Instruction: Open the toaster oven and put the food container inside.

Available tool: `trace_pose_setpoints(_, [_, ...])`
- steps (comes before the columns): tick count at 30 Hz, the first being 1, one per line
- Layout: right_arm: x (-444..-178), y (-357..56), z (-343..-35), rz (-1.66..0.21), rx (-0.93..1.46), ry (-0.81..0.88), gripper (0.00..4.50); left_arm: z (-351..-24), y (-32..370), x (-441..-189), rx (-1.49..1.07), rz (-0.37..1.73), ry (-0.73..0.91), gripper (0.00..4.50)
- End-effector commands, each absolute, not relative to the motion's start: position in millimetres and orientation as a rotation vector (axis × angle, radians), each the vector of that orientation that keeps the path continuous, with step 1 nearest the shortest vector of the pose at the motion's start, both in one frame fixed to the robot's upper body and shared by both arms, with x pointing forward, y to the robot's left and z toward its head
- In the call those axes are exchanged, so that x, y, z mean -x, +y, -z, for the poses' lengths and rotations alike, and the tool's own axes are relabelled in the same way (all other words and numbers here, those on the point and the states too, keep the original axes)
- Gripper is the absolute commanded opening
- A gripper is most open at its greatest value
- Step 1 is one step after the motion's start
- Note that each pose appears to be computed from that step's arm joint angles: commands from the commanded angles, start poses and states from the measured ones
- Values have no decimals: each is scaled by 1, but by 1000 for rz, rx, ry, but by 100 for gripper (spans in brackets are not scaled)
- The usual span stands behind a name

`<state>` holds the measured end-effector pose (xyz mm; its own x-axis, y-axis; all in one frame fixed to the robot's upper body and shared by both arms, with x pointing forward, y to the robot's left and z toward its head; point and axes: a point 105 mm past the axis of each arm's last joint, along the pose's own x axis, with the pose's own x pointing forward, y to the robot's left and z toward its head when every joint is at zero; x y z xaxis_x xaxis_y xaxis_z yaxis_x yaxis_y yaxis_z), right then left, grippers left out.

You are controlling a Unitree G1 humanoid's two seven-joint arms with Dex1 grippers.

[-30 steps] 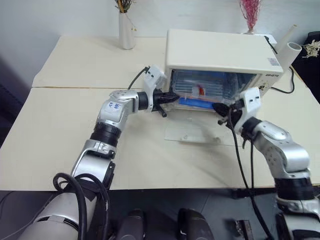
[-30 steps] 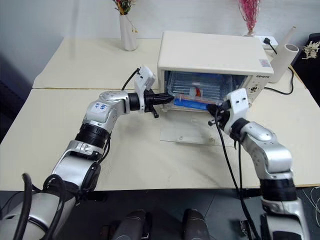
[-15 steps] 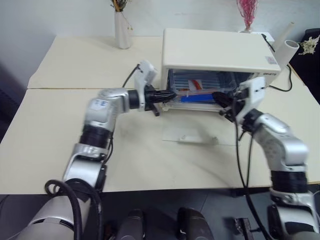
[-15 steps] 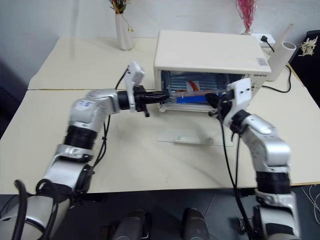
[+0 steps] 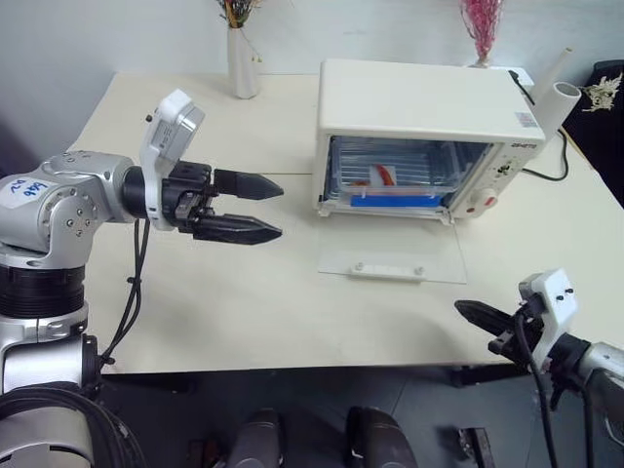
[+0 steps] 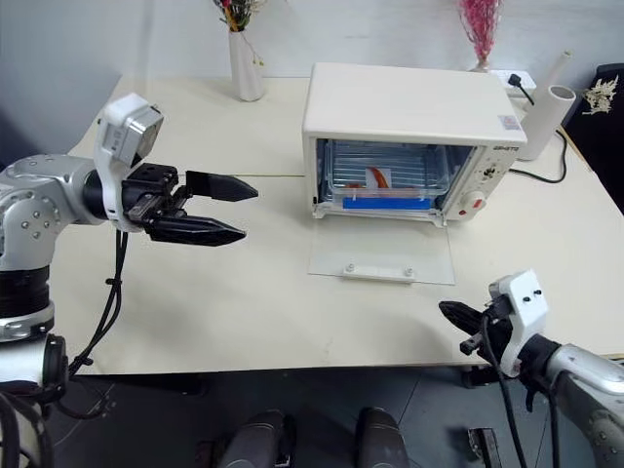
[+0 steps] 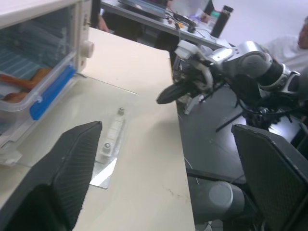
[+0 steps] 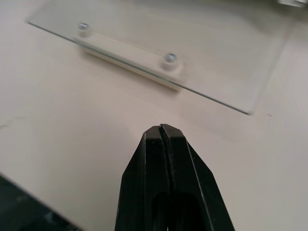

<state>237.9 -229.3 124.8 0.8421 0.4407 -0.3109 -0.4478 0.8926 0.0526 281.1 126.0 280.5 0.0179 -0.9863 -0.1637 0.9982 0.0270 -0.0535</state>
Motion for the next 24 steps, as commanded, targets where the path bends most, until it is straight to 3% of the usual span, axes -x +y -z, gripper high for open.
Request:
trace_pose_setpoints(1, [-254, -236, -117, -354, 32, 272, 0, -287, 129, -275, -134, 1564, 139, 446])
trace_pose_setpoints(11, [-291, -232, -104, -278, 12, 207, 0, -289, 130, -279, -212, 1541, 116, 446])
trace_pose_setpoints(15, [-301, -232, -138, -311, 37, 105, 0, -286, 136, -285, -257, 1498, 118, 446])
trace_pose_setpoints(20, [-307, -236, -213, -352, 35, -83, 0, -285, 148, -292, -284, 1435, 119, 446])
trace_pose_setpoints(24, [-303, -237, -232, -401, 66, -92, 0, -284, 154, -296, -295, 1399, 108, 446])
